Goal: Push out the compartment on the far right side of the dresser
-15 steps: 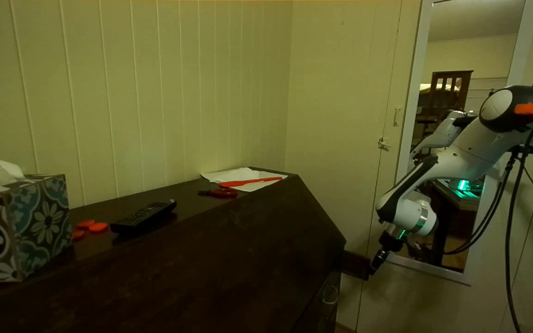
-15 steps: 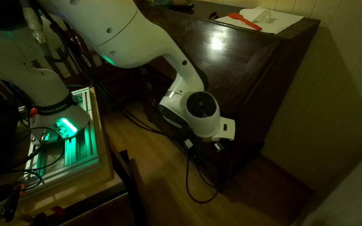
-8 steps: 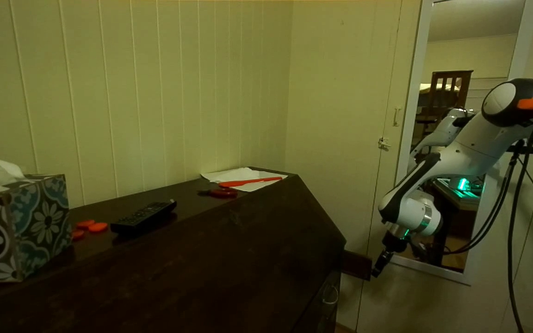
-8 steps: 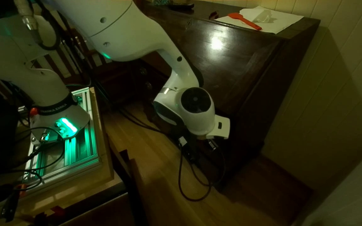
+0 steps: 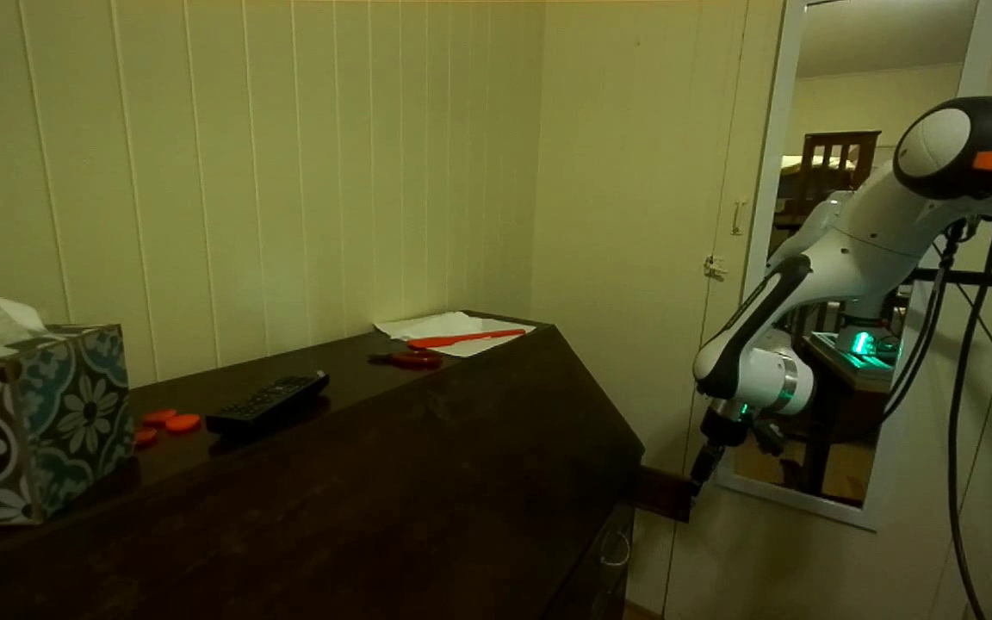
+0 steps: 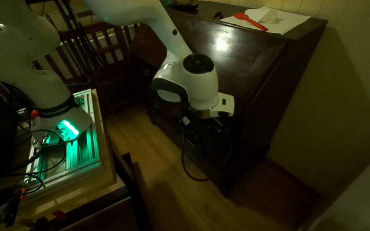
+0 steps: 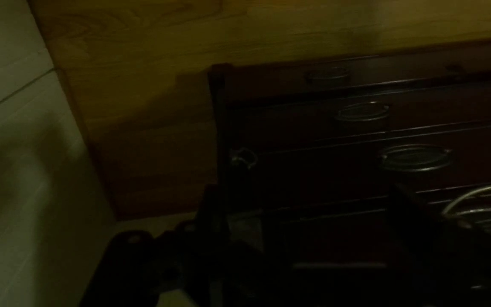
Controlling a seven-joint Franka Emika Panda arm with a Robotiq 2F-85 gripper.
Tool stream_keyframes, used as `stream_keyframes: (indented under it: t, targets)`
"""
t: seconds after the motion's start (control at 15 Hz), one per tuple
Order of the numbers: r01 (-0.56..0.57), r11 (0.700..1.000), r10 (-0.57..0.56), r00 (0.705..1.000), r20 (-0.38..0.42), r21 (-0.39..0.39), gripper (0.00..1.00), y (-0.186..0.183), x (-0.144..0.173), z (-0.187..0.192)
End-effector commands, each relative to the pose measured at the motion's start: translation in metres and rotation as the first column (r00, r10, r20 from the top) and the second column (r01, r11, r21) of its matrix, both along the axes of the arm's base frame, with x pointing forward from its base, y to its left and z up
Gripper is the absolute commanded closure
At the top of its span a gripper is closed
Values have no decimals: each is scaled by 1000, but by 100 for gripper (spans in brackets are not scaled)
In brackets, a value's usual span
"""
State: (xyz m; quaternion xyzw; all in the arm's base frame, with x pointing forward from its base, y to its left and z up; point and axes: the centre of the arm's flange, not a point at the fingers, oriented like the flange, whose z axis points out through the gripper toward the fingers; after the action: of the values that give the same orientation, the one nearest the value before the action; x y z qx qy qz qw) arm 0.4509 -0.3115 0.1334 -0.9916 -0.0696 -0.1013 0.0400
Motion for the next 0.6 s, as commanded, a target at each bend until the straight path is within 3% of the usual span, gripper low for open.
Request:
stream_keyframes:
  t: [0.0, 0.2, 0.53]
  targets:
    - [-25, 990, 14, 997, -80, -138, 0, 7, 5, 24]
    - [-52, 977, 33, 995, -91, -206, 0, 2, 11, 28]
    - [-118, 975, 104, 991, -83, -186, 6, 2, 28, 14]
